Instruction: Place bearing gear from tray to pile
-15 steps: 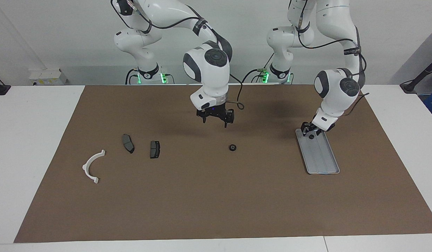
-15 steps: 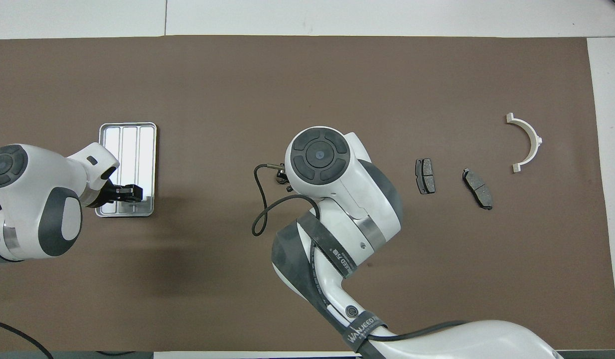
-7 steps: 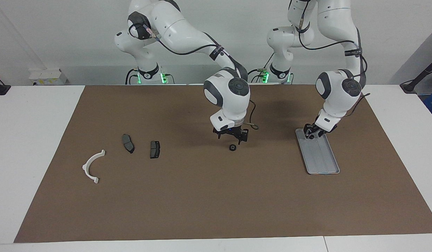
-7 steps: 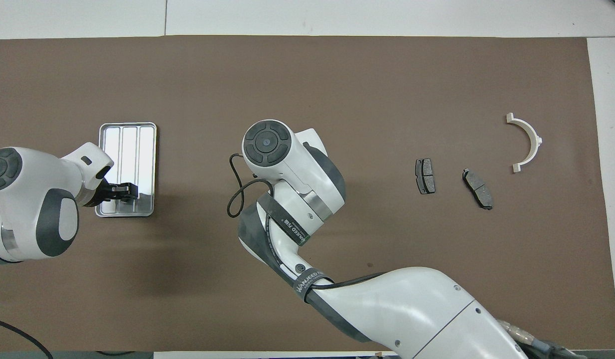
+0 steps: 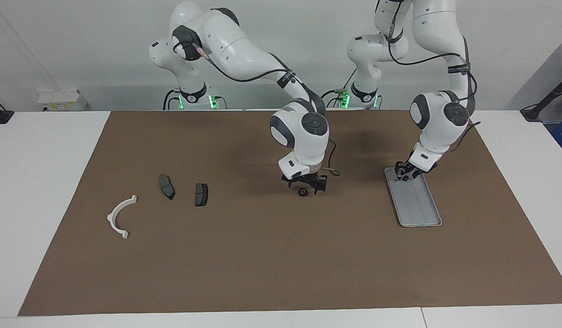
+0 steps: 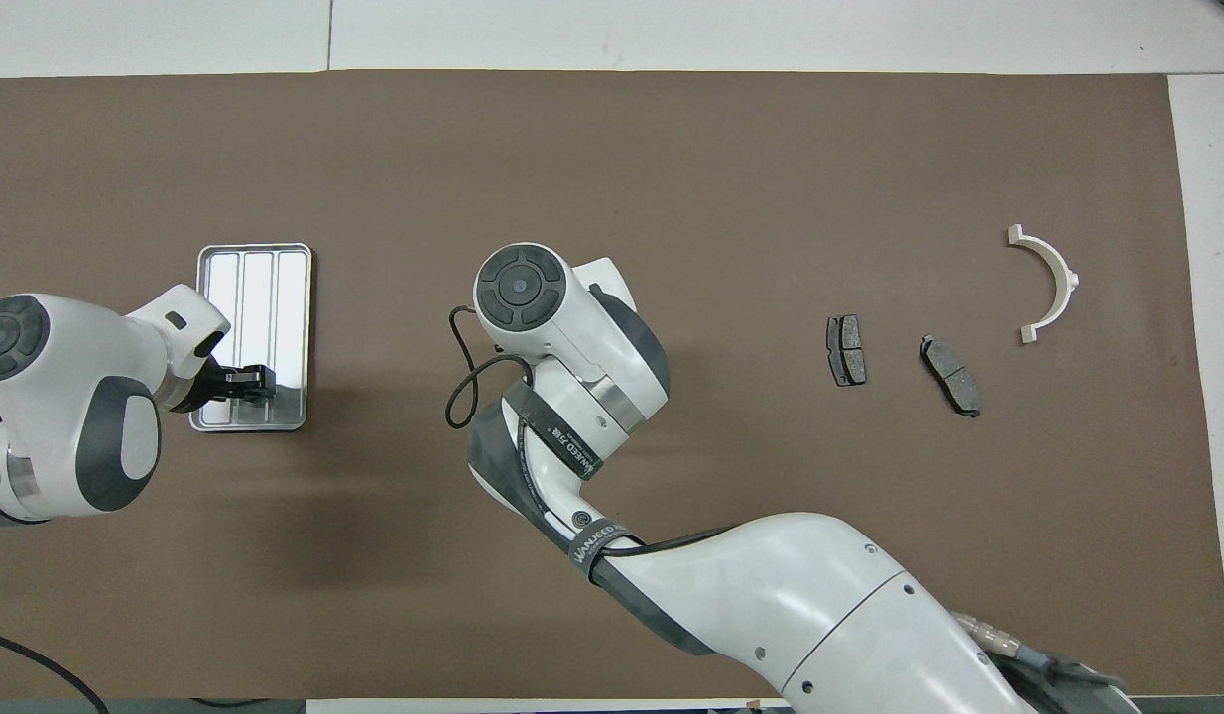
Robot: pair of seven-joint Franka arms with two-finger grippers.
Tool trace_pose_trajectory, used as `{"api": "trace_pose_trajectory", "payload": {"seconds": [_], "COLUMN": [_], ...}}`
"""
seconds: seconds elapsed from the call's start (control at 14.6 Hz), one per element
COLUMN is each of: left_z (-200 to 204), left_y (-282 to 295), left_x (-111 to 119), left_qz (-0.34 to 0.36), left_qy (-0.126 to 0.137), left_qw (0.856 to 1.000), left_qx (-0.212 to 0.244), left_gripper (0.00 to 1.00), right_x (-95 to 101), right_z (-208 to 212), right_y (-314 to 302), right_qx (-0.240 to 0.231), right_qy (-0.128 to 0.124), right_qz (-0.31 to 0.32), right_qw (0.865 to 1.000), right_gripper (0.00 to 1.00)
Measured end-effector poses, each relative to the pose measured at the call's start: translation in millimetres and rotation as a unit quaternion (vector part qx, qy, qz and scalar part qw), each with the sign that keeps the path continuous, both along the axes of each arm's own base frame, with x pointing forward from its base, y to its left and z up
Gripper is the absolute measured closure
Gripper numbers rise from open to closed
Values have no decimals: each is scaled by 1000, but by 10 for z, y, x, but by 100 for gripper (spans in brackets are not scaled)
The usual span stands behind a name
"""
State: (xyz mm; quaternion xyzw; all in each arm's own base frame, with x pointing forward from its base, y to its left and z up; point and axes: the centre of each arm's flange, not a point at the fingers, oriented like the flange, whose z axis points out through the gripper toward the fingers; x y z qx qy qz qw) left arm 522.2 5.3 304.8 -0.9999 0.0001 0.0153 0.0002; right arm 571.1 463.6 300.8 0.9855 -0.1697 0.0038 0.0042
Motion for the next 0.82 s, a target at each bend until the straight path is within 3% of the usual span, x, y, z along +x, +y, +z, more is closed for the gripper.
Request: {"api": "trace_pose_trajectory", "payload": {"seconds": [0.14, 0.27, 0.48, 0.75, 0.82], "left_z": [-5, -16, -36, -48, -48], "left_y": [-3, -6, -12, -13, -12], "left_x": [-4, -9, -20, -29, -29], "left_qz": [0, -1, -1, -1, -1], "left_qy": [0, 0, 0, 0, 0], "left_qw": [1000, 1000, 1000, 1000, 1000], "left_qx": [0, 0, 0, 0, 0], "left_gripper": [40, 40, 49, 50, 58], "right_x": [-2, -1, -11, -47, -48], "right_z": [-6, -15, -107, -201, -206], "right_y": [7, 7, 27, 41, 39], "right_qx": [1, 1, 5, 2, 2], "right_qy": [-1, -1, -5, -1, -1], "right_qz": [0, 0, 2, 4, 4], "right_qw": [1000, 1000, 1000, 1000, 1000], "right_gripper": [0, 10, 10, 10, 10]}}
